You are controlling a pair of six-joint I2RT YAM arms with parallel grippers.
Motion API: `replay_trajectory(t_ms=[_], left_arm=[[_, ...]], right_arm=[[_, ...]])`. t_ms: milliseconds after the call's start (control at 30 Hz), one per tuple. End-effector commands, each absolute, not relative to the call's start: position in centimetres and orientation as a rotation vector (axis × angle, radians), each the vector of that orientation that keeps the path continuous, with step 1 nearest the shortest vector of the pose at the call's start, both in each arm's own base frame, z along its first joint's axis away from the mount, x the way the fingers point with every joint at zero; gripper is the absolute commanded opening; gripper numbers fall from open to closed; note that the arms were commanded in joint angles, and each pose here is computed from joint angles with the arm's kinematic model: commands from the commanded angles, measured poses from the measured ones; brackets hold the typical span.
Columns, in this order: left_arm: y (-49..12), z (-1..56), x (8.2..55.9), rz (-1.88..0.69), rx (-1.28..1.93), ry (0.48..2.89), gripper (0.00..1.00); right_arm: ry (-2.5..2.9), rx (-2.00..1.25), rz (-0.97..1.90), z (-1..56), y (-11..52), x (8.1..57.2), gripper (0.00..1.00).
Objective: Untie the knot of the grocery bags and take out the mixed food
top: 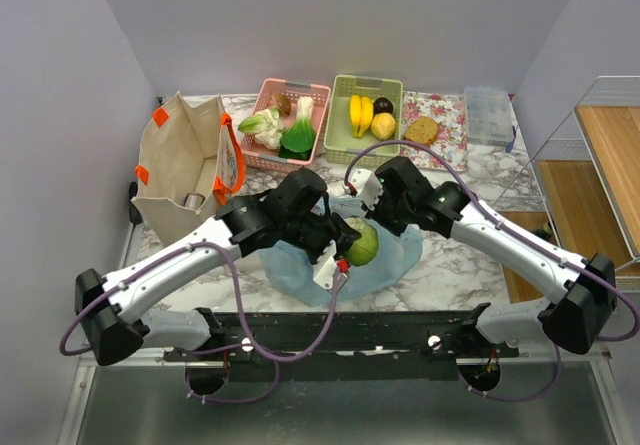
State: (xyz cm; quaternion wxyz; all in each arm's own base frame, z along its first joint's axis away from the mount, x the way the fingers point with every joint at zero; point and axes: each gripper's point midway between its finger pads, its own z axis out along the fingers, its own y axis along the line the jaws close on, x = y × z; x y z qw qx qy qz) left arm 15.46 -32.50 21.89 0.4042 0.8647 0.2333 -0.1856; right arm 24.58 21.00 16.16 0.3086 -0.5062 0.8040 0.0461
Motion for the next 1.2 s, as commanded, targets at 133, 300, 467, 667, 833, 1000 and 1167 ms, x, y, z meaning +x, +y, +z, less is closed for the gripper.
replay_trajectory(t_ms=[133,300,467,667,833,1000,1167], left_arm=[[-27.3,30.2,8.2,-0.628,2.033,0.509,0.27],[-26.2,37.4,10.4,-0.546,1.67,0.698,0.37],[-25.1,44.2,22.3,-0.488,1.275,1.101,0.33],[-23.0,44.1,39.7,-0.252,1.041,1.436,0.31],[-21.3,41.9,51.8,-0.122,0.874,1.502,0.32],[-20.4,35.3,61.8,0.037,0.882,1.482,0.35],[-20.5,28.7,64.3,0.043,0.953,1.539,0.38]], right_arm=[[2.1,-1.353,0.161,16.4,20.8,23.4,0.01],[2.05,-1.364,0.276,17.1,21.8,22.2,0.01],[2.031,-1.411,0.32,16.7,22.1,21.5,0.0],[2.005,-1.477,0.344,16.6,22.2,21.0,0.01],[1.996,-1.492,0.332,16.7,22.3,21.3,0.01],[2.014,-1.505,0.321,16.7,22.2,21.3,0.01],[2.039,-1.508,0.328,16.2,22.2,21.2,0.01]])
